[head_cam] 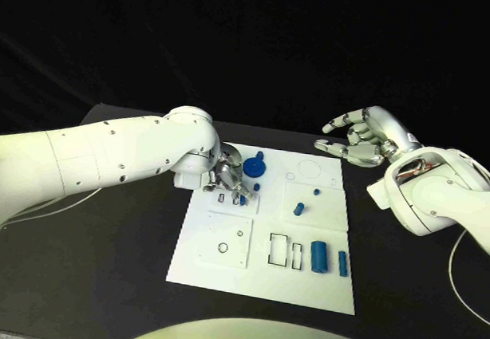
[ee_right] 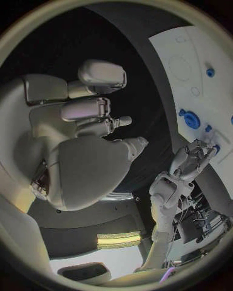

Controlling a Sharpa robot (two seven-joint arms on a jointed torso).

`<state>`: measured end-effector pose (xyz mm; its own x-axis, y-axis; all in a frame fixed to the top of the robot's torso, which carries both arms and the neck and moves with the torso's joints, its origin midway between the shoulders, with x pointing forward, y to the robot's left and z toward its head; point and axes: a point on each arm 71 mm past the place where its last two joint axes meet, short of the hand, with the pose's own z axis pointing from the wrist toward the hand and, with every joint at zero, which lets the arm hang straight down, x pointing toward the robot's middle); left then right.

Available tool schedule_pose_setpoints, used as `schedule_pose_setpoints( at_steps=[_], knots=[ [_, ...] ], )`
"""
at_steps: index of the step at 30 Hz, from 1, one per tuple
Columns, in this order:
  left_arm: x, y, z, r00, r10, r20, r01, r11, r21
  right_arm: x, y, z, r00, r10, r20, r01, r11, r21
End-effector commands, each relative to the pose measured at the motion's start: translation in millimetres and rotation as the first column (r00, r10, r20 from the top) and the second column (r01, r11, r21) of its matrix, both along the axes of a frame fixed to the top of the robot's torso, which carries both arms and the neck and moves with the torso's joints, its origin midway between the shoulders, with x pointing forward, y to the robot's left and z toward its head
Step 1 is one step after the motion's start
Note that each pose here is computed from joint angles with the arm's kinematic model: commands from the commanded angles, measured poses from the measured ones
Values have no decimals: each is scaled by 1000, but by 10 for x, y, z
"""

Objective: Assemble the parts on the task board

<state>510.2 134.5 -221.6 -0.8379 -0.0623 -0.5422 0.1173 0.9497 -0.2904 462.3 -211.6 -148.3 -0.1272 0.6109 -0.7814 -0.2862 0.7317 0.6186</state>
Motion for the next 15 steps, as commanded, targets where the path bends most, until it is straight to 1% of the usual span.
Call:
schedule_pose_setpoints(
  at_steps=[1, 10, 15],
  knots=[
    [-22, -25, -16, 1000, -14, -27, 14, 1000, -7, -1, 9, -4, 1000, 4, 3, -4, 1000, -1],
    [-31, -40, -28, 999, -11, -32, 10, 1000, -17, 2, 17, -17, 1000, 4, -1, -4, 1000, -2],
    [-28, -48, -25, 999, 5, -32, -7, 999, -40, 3, 20, -21, 1000, 4, -3, -4, 1000, -3]
  ],
)
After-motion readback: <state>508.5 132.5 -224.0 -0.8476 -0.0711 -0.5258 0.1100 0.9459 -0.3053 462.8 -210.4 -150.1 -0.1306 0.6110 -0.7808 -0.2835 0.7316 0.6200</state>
